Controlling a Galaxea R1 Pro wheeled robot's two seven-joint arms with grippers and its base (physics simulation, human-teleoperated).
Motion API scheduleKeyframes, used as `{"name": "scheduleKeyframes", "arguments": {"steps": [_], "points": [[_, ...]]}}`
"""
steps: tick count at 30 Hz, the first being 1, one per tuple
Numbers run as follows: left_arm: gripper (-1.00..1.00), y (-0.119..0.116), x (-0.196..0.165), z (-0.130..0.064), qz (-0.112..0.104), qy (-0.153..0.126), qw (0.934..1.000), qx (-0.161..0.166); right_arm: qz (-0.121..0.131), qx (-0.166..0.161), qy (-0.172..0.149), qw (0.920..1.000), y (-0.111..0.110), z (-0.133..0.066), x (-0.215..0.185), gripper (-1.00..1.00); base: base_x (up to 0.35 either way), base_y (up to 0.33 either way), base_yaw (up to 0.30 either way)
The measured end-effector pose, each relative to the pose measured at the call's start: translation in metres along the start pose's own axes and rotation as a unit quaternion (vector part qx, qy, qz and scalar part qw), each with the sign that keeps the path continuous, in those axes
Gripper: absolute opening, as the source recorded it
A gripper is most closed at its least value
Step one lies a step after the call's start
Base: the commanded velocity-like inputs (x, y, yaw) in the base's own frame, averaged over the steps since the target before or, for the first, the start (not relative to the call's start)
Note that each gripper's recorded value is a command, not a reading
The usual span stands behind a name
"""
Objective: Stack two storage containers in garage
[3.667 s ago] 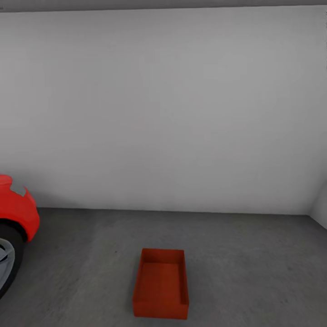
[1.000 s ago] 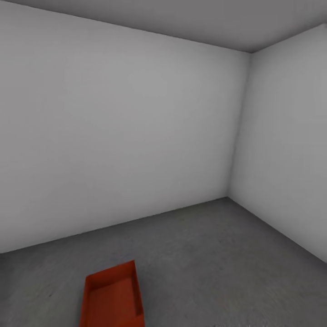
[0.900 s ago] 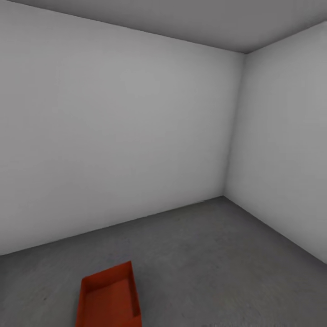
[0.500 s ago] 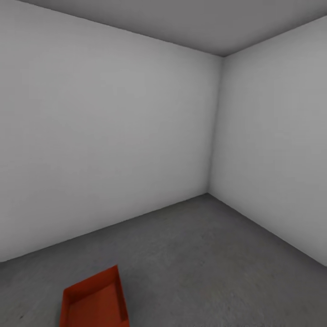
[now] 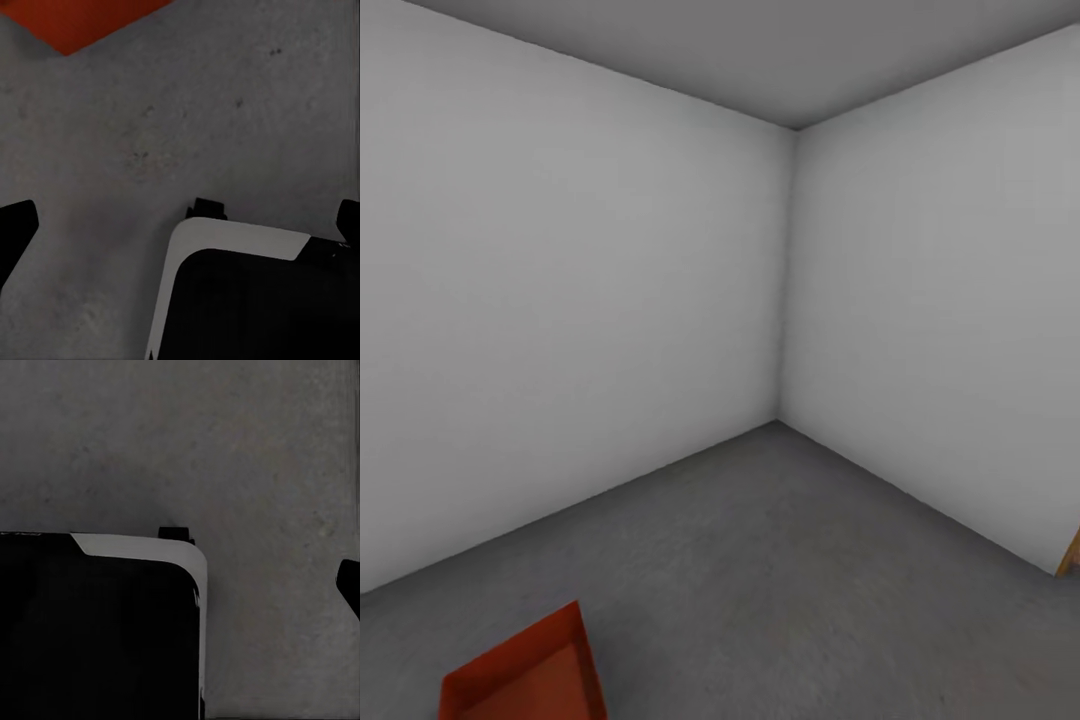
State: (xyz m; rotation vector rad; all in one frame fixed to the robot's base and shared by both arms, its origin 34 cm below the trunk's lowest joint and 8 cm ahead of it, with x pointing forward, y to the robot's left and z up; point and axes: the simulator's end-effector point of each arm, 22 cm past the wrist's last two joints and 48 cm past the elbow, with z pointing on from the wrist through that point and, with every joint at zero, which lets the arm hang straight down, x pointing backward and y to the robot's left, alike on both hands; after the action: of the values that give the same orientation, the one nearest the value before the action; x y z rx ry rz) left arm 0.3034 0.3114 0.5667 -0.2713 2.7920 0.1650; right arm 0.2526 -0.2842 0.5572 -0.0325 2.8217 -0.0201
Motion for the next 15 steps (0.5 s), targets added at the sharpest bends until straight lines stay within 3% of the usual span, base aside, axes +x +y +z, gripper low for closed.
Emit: {"name": "scheduleKeyframes", "arguments": {"steps": [15], "points": [[1.00,0.0046,-0.0051,0.0005,0.001,-0.007,1.0000,-0.003,0.001,0.002,0.000,1.0000,-0.0023,-0.0001,0.0000,1.00,0.000,0.000,-0.290]]}}
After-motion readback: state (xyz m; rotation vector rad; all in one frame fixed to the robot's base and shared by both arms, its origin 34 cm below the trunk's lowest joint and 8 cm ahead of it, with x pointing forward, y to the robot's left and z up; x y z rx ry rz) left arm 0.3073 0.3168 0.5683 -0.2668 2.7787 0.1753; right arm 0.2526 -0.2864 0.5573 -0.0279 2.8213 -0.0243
